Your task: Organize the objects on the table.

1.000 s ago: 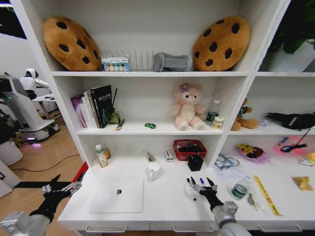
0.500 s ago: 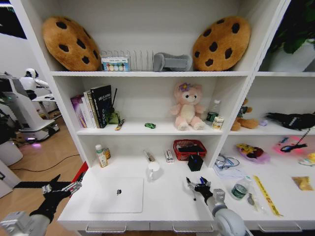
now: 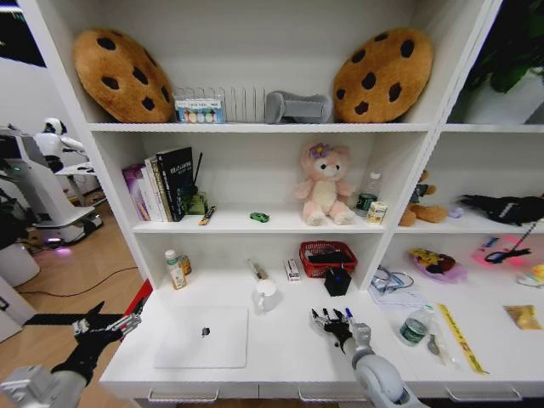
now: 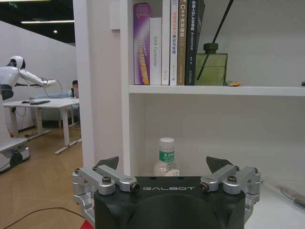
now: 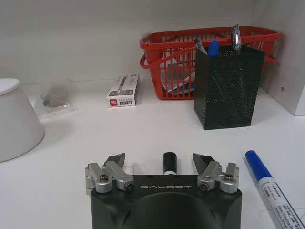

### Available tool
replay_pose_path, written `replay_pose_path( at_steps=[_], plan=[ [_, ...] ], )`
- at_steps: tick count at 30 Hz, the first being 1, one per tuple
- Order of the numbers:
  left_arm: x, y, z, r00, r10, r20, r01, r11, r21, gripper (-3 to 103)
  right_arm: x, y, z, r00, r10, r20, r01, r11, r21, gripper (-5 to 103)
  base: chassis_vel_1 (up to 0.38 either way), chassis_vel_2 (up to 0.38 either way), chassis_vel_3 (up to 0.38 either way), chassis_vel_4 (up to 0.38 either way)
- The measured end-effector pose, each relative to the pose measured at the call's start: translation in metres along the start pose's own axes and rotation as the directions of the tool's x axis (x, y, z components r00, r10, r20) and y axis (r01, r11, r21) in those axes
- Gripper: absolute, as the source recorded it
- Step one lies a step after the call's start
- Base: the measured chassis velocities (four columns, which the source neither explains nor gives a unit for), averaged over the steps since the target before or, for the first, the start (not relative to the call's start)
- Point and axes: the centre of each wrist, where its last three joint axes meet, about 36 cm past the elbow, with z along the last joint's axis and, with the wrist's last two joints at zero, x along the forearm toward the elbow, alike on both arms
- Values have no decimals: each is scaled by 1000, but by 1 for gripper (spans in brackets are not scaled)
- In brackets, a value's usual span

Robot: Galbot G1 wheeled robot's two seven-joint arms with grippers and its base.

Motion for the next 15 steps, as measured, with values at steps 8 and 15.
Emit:
replay_pose_path(
  at_steps=[8, 15],
  plan=[
    [0, 0, 0, 1000, 0, 0, 0, 1000, 0, 100, -1, -1, 0, 1000, -4, -20, 5, 1000, 17, 52, 0, 0, 0, 0],
    [0, 0, 0, 1000, 0, 0, 0, 1000, 0, 100, -1, -6, -2, 1000, -5, -24, 6, 999, 33, 20, 0, 0, 0, 0]
  ],
)
